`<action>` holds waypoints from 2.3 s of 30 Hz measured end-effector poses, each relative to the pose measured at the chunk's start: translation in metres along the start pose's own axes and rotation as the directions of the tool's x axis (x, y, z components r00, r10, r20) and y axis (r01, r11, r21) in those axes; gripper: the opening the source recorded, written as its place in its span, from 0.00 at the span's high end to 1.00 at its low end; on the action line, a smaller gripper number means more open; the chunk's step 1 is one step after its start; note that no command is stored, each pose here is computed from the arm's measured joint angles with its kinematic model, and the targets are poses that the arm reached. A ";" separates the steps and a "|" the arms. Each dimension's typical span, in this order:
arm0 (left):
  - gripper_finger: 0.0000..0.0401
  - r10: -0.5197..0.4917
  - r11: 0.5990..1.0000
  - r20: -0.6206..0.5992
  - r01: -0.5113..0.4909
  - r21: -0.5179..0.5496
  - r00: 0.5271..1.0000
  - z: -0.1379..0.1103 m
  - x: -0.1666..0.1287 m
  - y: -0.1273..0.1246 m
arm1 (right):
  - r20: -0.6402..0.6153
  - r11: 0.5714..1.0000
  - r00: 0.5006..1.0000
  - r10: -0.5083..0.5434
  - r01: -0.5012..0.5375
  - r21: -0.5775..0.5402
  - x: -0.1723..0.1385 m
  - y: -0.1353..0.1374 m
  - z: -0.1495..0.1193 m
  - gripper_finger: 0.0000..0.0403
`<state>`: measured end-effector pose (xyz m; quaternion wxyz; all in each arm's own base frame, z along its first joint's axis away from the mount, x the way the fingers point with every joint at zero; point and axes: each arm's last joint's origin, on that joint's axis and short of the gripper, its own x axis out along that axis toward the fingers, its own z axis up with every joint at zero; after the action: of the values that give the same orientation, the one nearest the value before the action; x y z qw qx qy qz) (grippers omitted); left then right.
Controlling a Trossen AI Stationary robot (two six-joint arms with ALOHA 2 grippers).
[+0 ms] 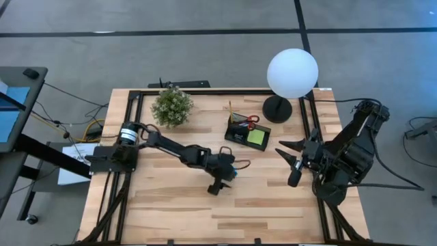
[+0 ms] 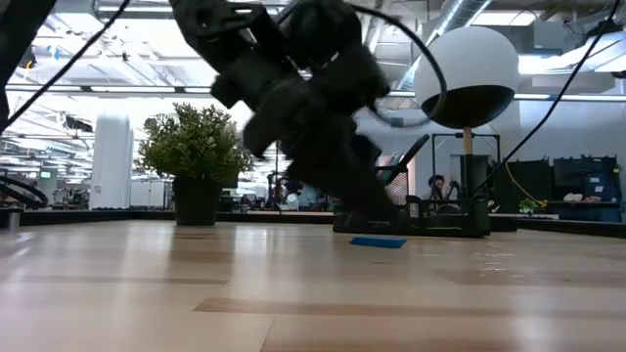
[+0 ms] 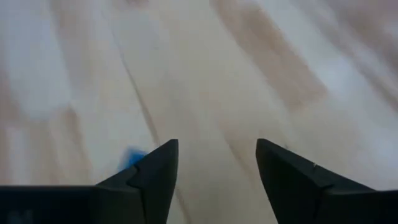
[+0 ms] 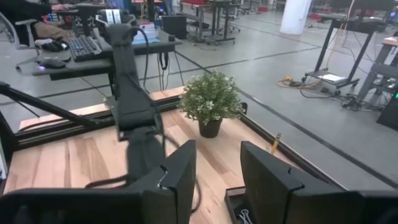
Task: Pick and place office supplies into organizer
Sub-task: Put the blue eraser into the black desk organizer
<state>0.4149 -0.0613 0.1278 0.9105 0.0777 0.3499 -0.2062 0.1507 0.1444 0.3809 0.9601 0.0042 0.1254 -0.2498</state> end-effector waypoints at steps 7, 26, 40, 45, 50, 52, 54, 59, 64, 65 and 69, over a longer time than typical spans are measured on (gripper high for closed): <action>0.54 -0.069 0.997 0.119 0.070 -0.011 0.991 -0.002 -0.016 0.045 | 0.003 0.999 1.000 0.000 0.000 0.036 0.001 0.001 0.001 0.70; 0.54 -0.169 0.985 0.130 0.162 0.068 0.977 -0.045 0.019 0.067 | 0.033 0.995 0.999 -0.023 0.020 0.099 0.002 0.001 0.003 0.70; 0.55 -0.098 0.994 0.092 0.093 0.058 0.991 -0.049 0.018 0.073 | 0.022 0.989 0.996 -0.087 0.084 0.119 0.016 -0.004 0.006 0.70; 0.67 -0.047 0.999 0.077 0.046 0.018 0.996 -0.049 0.019 0.073 | 0.020 0.989 0.996 -0.092 0.089 0.121 0.017 -0.004 0.006 0.70; 0.95 -0.011 0.991 0.084 0.022 -0.130 0.996 -0.047 0.016 0.078 | 0.019 0.989 0.996 -0.088 0.085 0.121 0.017 -0.004 0.006 0.70; 0.96 0.008 0.974 0.088 0.013 -0.226 0.996 -0.043 0.012 0.082 | 0.017 0.989 0.996 -0.085 0.082 0.123 0.017 -0.004 0.006 0.70; 0.97 0.066 0.956 0.077 -0.040 -0.292 0.995 -0.036 0.003 0.087 | 0.008 0.989 0.997 -0.074 0.073 0.133 0.017 -0.003 0.006 0.70; 0.98 0.332 0.923 0.182 -0.279 -0.265 0.926 0.009 -0.048 0.101 | -0.032 0.987 0.999 -0.027 0.032 0.159 0.017 0.000 0.006 0.70; 0.98 0.416 0.902 0.212 -0.372 -0.219 0.884 0.020 -0.079 0.114 | -0.067 0.986 0.998 0.007 0.004 0.165 0.017 0.001 0.005 0.70; 0.98 0.425 0.900 0.215 -0.385 -0.204 0.879 0.021 -0.081 0.116 | -0.069 0.986 0.998 0.008 0.003 0.165 0.017 0.002 0.005 0.70; 0.98 0.444 0.896 0.211 -0.436 -0.086 0.871 0.019 -0.082 0.121 | -0.070 0.986 0.998 0.009 0.003 0.164 0.017 0.002 0.005 0.70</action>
<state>0.4231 0.0685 0.1966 0.9684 0.1150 0.2215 0.0051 0.1670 0.1373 0.3820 0.9519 0.0923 0.1381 -0.2575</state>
